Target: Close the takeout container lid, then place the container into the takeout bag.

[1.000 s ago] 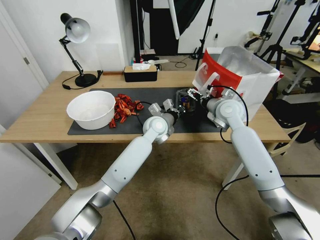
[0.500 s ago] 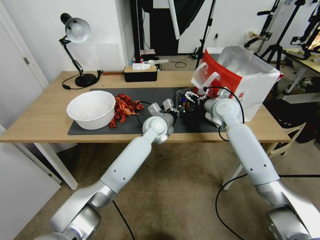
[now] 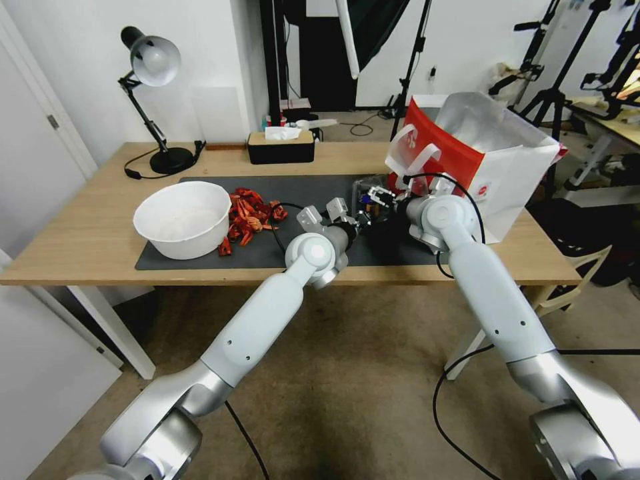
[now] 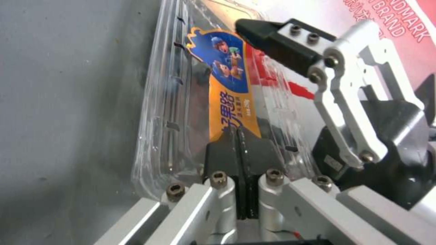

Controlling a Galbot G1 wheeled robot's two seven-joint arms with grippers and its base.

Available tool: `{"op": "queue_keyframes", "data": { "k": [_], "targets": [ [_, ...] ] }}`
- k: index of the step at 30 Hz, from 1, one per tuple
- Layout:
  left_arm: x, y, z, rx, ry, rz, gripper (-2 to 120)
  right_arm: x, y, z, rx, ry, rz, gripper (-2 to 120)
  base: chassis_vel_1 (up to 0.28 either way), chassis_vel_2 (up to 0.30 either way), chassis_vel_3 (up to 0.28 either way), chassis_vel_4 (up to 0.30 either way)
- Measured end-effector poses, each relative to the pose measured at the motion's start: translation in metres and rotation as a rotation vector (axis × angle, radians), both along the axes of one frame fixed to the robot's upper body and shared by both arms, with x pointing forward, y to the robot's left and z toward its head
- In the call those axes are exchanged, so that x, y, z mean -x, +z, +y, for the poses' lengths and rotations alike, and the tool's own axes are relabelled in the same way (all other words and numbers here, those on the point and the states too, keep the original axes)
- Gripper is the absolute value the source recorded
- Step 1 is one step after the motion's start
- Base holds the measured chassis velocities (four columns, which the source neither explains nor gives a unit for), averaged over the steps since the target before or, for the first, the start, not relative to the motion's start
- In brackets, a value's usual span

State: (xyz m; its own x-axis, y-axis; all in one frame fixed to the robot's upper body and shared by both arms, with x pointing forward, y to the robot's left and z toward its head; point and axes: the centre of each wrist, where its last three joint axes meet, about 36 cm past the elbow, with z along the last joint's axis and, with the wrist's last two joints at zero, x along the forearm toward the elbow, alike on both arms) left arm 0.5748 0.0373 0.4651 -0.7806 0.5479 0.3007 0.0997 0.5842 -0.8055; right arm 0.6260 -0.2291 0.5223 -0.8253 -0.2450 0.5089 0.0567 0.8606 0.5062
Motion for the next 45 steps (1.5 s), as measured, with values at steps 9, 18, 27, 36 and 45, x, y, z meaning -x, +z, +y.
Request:
{"op": "queue_keyframes", "data": {
  "k": [9,18,27,36,45],
  "targets": [
    [0.001,-0.001,-0.001,-0.002,-0.003,0.001,0,-0.007,0.001,0.0,-0.02,0.038,0.023,100,0.0,0.0,0.0,0.0],
    [0.001,0.0,-0.001,-0.004,-0.004,-0.001,0,-0.009,-0.001,-0.002,-0.032,0.057,0.04,100,0.0,0.0,0.0,0.0],
    [0.003,0.0,-0.002,-0.003,-0.007,-0.002,0,-0.014,0.001,-0.004,-0.044,0.062,0.051,99,0.0,0.0,0.0,0.0],
    [0.003,0.0,0.001,-0.006,-0.005,-0.004,0,-0.015,0.0,-0.007,-0.055,0.056,0.062,68,0.0,0.0,0.0,0.0],
    [0.004,0.0,-0.001,-0.004,-0.008,-0.005,0,-0.013,-0.004,-0.012,-0.055,0.041,0.077,38,0.0,0.0,0.0,0.0]
  ]
}}
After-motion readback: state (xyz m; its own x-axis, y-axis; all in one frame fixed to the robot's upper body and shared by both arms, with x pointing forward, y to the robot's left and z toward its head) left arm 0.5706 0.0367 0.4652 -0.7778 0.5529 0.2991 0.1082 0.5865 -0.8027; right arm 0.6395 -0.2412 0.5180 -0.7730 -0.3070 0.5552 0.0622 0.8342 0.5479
